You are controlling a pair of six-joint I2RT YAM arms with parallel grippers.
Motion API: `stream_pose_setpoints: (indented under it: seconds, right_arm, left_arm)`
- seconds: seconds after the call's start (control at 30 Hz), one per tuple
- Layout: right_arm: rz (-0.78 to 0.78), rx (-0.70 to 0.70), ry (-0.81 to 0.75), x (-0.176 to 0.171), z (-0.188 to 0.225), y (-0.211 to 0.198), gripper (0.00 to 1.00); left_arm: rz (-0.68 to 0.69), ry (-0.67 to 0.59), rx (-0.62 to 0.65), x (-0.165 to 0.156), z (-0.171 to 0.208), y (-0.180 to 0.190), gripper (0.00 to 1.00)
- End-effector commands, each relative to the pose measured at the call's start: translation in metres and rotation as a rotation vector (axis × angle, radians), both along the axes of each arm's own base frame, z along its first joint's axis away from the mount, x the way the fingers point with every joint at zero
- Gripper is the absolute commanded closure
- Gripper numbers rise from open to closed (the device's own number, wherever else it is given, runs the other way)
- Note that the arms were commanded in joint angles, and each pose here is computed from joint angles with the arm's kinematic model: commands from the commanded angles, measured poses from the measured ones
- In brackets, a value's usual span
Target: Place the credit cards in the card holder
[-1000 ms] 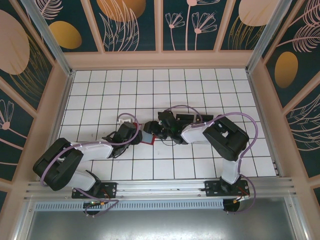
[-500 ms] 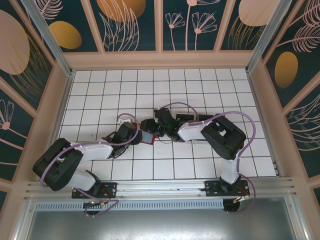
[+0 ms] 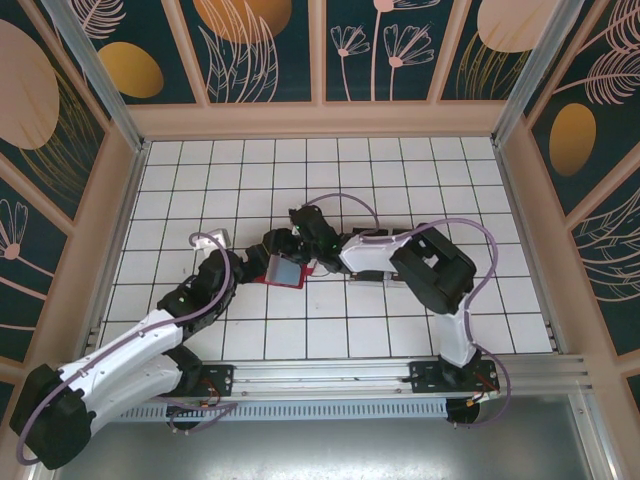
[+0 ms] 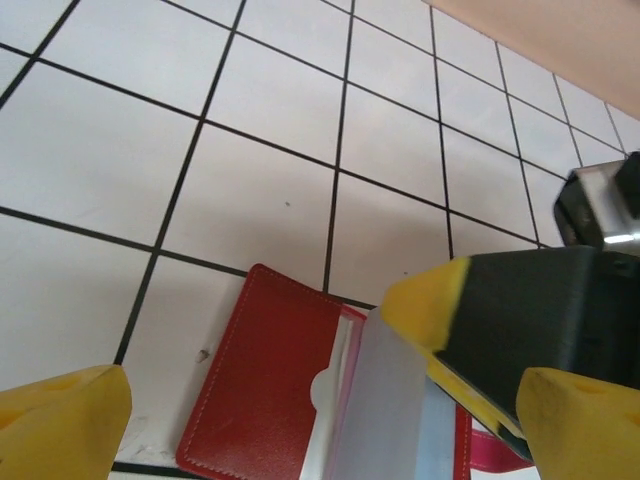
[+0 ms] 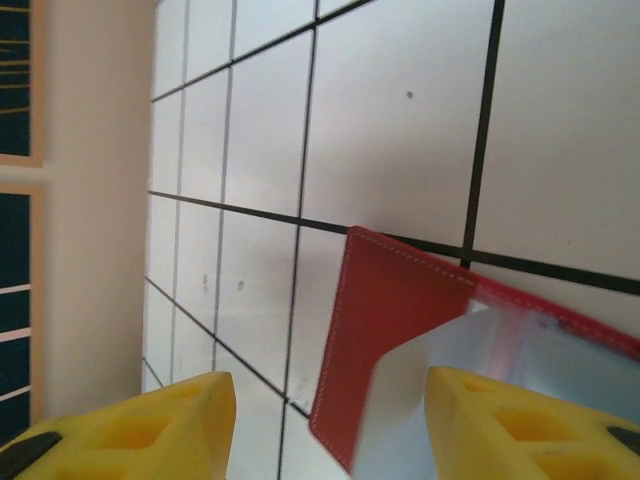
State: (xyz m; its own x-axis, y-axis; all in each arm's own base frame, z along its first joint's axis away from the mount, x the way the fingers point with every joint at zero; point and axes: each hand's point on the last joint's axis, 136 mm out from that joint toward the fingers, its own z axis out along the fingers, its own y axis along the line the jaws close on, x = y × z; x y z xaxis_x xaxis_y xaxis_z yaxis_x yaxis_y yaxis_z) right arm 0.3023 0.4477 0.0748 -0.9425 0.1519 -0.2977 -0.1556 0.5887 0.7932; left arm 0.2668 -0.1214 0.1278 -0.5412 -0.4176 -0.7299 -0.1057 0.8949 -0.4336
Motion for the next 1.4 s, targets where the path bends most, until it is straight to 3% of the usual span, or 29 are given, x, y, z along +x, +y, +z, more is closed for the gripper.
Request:
stream_pose_setpoints:
  seconds: [0.0,0.77,1.37]
  right_arm:
    - [0.044,-0.054,0.034,-0.006,-0.026,0.008,0.47]
    - [0.191,-0.282,0.025,-0.055,-0.07,0.0,0.47]
    - [0.195,-0.218,-0.101,-0.06,0.005,0.021,0.43]
  left_arm:
    - [0.045,0.038,0.034,-0.004,-0.002,0.011,0.02]
    - [0.053,0.049,0.013,-0.012,0.009,0.016,0.01]
    - [0.022,0.044,0.018,0.002,0.025,0.007,0.02]
